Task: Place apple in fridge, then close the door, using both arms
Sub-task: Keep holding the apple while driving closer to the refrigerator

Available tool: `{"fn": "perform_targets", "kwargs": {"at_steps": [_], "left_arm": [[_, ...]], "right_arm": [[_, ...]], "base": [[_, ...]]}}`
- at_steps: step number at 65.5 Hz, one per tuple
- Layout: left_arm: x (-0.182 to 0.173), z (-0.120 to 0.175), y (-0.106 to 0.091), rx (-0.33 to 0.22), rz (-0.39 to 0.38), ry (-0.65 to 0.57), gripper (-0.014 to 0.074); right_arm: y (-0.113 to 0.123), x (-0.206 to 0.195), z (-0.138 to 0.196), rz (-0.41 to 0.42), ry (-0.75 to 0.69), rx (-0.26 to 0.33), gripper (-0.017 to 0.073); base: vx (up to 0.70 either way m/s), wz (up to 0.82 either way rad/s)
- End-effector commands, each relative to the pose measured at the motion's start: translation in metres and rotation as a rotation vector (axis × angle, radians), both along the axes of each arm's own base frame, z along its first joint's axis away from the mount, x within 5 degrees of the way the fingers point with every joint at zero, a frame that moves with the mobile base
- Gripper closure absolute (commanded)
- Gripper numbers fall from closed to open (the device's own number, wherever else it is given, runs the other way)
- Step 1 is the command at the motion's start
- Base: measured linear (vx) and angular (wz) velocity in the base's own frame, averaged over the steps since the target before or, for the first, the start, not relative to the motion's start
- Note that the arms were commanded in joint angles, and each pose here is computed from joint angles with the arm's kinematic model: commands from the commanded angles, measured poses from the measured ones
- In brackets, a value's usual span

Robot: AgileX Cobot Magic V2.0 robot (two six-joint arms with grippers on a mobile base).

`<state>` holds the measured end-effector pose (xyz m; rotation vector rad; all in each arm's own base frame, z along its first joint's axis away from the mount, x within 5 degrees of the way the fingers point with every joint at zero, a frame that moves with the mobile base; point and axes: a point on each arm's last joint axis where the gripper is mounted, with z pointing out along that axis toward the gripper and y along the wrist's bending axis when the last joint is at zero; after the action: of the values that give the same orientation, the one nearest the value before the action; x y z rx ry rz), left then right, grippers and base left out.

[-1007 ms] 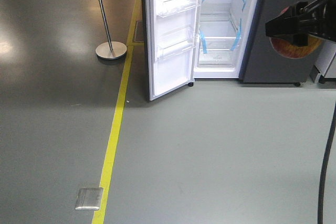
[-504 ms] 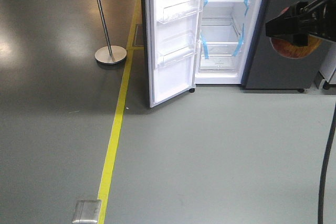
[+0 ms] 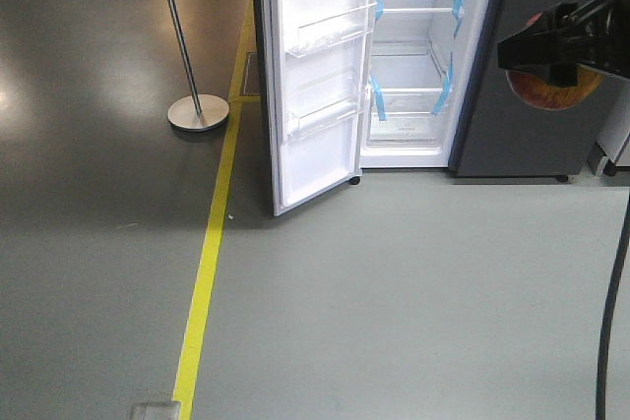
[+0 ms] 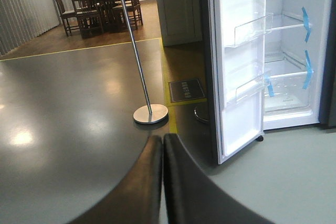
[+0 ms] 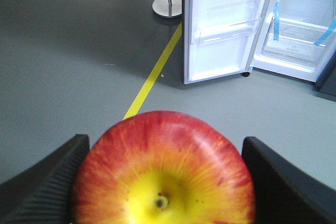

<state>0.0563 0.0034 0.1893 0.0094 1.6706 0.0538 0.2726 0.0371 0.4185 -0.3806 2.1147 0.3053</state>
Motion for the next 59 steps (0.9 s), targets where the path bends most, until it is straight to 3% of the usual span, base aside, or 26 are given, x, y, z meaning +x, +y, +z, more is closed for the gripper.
{"fn": "perform_targets", "kwargs": {"at_steps": [1, 59], "left_arm": [[-0.0002, 0.0027, -0.0017, 0.0, -0.018, -0.073, 0.0601], [-0.0002, 0.0027, -0.0017, 0.0, -0.018, -0.073, 0.0601]], "right_arm": [[-0.0004, -0.0064, 0.022, -0.022, -0.114, 0.031, 0.0426], [-0.0004, -0.0064, 0.022, -0.023, -0.113, 0.032, 0.0426]], "base": [[0.11, -0.03], [0.09, -0.02]]}}
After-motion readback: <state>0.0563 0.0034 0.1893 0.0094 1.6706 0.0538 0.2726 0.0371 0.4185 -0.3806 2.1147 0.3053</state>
